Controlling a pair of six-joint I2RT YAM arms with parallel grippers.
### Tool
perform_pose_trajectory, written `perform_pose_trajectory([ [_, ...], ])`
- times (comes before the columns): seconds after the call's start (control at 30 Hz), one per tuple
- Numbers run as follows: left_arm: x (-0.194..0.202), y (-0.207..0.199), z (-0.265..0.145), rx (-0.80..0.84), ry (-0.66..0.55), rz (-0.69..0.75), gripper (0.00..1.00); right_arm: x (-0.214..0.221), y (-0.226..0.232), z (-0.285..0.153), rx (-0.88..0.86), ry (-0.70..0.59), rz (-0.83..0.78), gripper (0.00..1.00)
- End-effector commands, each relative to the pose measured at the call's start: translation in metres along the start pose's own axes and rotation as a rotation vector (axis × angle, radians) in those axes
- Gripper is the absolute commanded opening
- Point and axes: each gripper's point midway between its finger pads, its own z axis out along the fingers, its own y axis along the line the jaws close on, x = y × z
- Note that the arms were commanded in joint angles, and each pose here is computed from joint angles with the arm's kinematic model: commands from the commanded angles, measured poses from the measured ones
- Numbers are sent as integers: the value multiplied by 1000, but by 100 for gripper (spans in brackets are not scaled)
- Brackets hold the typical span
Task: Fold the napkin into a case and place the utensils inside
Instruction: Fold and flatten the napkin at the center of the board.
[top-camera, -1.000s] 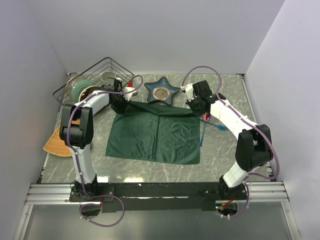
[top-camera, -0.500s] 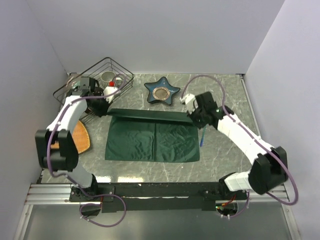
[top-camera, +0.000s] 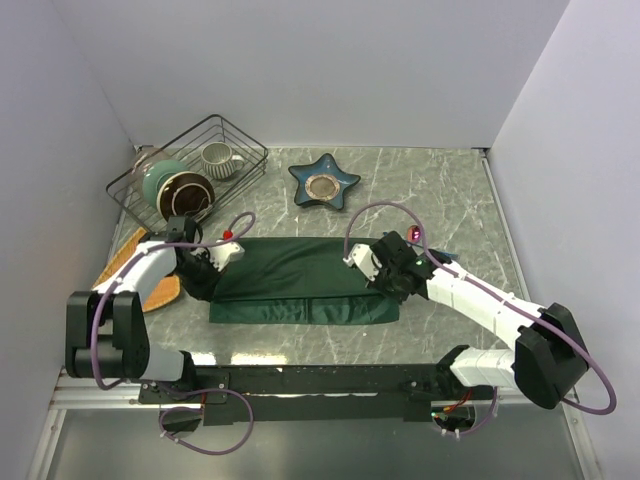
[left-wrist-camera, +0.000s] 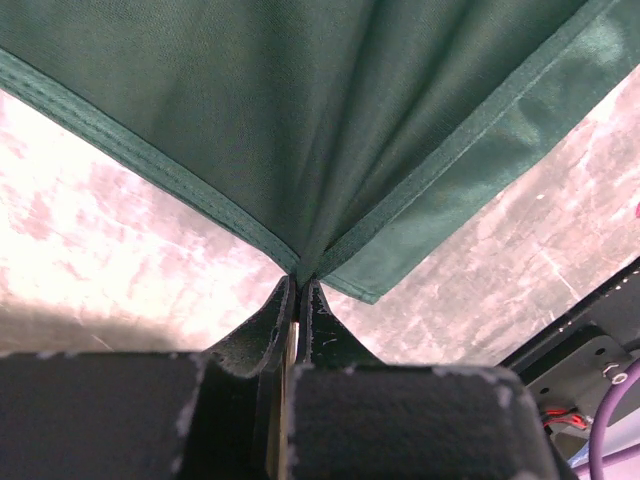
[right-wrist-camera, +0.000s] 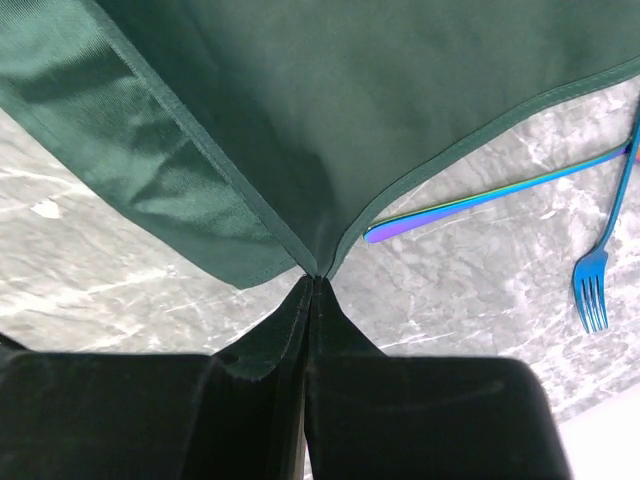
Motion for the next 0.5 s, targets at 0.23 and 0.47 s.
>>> perform_pose_trajectory([
  [0.23, -2, -13, -14, -26, -36, 35, 1, 6, -7, 1, 39, 2, -59, 0],
  [0.47, 10, -25, -15, -53, 15, 77, 2, 14, 4, 5, 10, 36, -102, 0],
])
